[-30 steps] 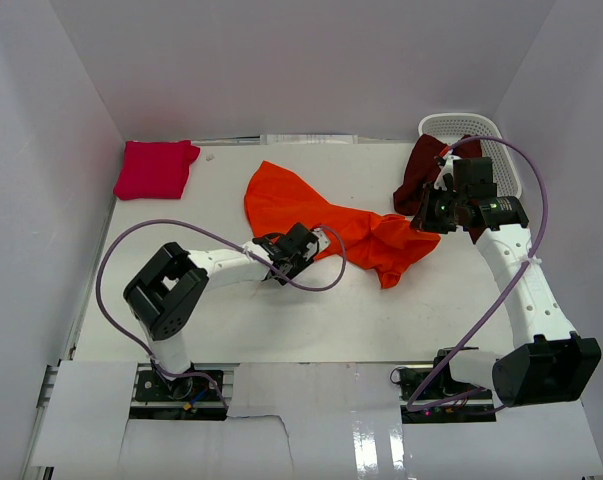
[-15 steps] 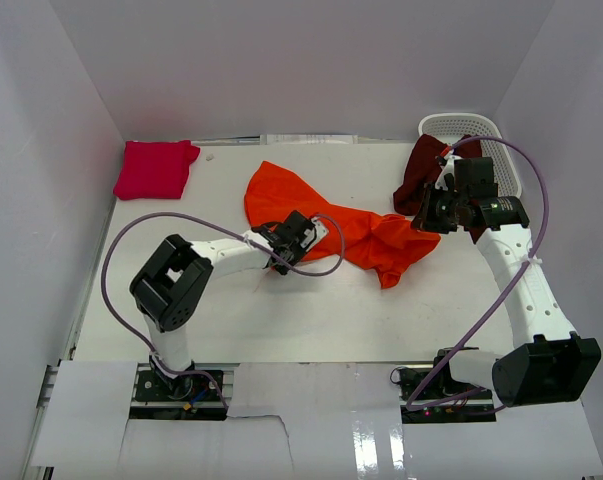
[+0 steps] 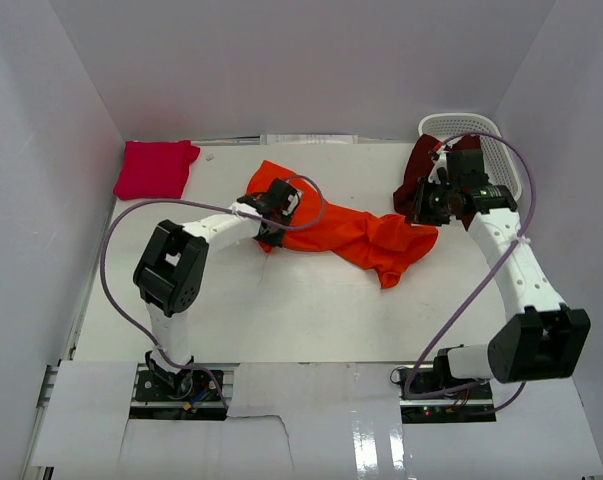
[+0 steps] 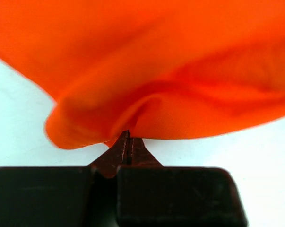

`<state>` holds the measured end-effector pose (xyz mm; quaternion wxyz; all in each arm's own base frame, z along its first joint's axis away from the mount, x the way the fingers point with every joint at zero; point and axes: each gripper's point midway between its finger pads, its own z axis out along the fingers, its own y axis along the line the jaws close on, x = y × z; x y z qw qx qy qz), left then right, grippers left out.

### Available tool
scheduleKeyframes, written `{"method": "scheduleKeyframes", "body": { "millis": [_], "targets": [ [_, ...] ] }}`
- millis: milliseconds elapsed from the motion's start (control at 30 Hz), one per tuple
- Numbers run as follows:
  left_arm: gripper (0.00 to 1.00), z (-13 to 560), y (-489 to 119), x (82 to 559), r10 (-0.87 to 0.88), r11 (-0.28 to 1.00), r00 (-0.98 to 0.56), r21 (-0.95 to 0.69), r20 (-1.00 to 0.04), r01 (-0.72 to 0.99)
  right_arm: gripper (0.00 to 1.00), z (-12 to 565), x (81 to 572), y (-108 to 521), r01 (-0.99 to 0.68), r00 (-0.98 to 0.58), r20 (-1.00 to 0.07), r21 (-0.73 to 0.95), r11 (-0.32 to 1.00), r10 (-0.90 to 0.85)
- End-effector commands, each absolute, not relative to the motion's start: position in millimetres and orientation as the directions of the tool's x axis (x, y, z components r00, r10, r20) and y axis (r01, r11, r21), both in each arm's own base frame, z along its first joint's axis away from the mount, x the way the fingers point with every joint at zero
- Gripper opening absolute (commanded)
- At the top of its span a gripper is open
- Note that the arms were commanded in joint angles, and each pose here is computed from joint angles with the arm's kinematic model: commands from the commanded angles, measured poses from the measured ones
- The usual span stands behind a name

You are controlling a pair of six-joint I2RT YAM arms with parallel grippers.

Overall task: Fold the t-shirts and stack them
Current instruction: Flatten out the tshirt

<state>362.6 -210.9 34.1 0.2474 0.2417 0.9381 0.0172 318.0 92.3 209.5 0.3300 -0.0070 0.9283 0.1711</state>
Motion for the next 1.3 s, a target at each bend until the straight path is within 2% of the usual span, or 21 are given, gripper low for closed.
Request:
{"method": "scheduleKeyframes", "body": {
  "millis": [0, 167, 233, 367, 567, 700, 867, 1000, 1067, 1133, 1167, 1267],
  "targets": [
    [0.0, 100, -213, 403, 0.234, 0.961, -0.762, 0.028, -0.603, 0.274, 0.08, 217, 348, 106, -0.14, -0.78, -0.612, 0.379, 0.915, 0.134],
    [0.0, 166, -193, 428, 0.07, 0.991, -0.721, -0.038, -0.689, 0.132, 0.08, 269, 371, 117, -0.198, -0.691, -0.702, 0.414, 0.888, 0.172],
    [0.0, 201, -183, 434, -0.054, 0.99, -0.694, -0.13, -0.718, 0.057, 0.08, 299, 379, 118, -0.232, -0.642, -0.746, 0.409, 0.883, 0.177],
    [0.0, 247, -146, 445, -0.222, 0.959, -0.671, -0.284, -0.707, -0.018, 0.08, 337, 380, 116, -0.291, -0.584, -0.802, 0.352, 0.89, 0.126],
    [0.0, 295, -90, 440, -0.318, 0.947, -0.56, -0.287, -0.765, -0.146, 0.08, 402, 383, 116, -0.341, -0.436, -0.886, 0.327, 0.882, 0.16],
    [0.0, 337, -82, 430, -0.355, 0.932, -0.486, -0.344, -0.799, -0.116, 0.08, 430, 372, 122, -0.411, -0.367, -0.917, 0.307, 0.858, 0.153],
    [0.0, 384, -73, 401, -0.372, 0.926, -0.358, -0.371, -0.856, -0.076, 0.08, 481, 323, 127, -0.537, -0.16, -0.975, 0.215, 0.816, 0.151],
    [0.0, 431, -61, 359, -0.402, 0.914, -0.199, -0.404, -0.894, -0.034, 0.08, 532, 288, 120, -0.556, 0.034, -0.988, 0.104, 0.824, 0.148],
    [0.0, 441, -58, 349, -0.405, 0.913, -0.151, -0.408, -0.902, -0.014, 0.08, 562, 261, 116, -0.566, 0.152, -0.978, 0.034, 0.824, 0.145],
    [0.0, 454, -53, 328, -0.412, 0.91, -0.082, -0.414, -0.908, 0.013, 0.08, 568, 246, 117, -0.583, 0.206, -0.968, -0.002, 0.813, 0.146],
    [0.0, 458, -49, 320, -0.415, 0.909, -0.048, -0.416, -0.908, 0.012, 0.08, 586, 220, 115, -0.585, 0.295, -0.942, -0.046, 0.81, 0.159],
    [0.0, 475, -39, 283, -0.435, 0.9, 0.069, -0.433, -0.898, 0.045, 0.08, 602, 178, 110, -0.577, 0.406, -0.896, -0.099, 0.811, 0.179]
  ]
}}
